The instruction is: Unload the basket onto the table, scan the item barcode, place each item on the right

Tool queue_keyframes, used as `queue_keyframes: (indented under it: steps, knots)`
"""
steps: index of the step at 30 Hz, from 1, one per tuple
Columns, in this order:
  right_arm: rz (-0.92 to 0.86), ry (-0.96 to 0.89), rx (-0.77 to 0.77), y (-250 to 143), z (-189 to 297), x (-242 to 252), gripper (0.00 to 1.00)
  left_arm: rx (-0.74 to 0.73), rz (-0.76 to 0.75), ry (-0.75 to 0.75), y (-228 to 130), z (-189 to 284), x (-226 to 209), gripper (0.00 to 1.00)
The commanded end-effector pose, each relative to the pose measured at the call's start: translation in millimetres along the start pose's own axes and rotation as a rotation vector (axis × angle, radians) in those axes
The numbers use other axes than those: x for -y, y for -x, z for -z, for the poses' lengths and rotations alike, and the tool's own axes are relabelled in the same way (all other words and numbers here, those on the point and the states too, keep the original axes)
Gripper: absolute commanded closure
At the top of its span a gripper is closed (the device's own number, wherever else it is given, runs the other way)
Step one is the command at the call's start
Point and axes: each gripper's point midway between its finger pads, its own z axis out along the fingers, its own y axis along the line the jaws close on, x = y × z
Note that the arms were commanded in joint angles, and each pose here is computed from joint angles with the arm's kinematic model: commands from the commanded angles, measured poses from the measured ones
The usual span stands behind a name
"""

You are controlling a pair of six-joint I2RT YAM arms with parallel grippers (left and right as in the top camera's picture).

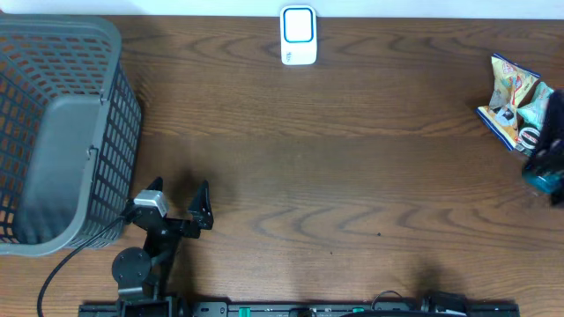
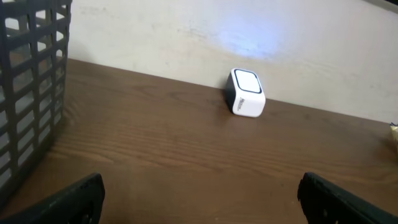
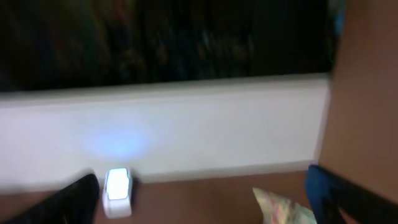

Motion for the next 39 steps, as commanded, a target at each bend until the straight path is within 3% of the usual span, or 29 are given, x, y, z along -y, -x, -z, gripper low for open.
queue_keyframes:
  steps: [1, 11, 21, 29, 33, 39]
  knots:
    - [0.0, 0.053, 0.048, -31, 12, -10, 0.01, -0.045, 0.011, 0.0, -16, -1, -2, 0.02]
    - [-0.064, 0.08, 0.276, -174, -12, -1, 0.01, -0.045, 0.011, 0.0, -16, -1, -2, 0.02]
    - [-0.155, -0.045, 0.185, -293, -33, 27, 0.01, -0.045, 0.011, 0.0, -16, -1, -2, 0.02]
    - [-0.16, -0.077, 0.108, -342, -41, 33, 0.01, -0.045, 0.011, 0.0, -16, -1, -2, 0.02]
    - [-0.169, -0.094, -0.088, -390, -41, 34, 0.01, -0.045, 0.011, 0.0, -16, -1, -2, 0.02]
    - [-0.169, -0.094, -0.089, -389, -42, 34, 0.01, -0.045, 0.011, 0.0, -16, -1, -2, 0.02]
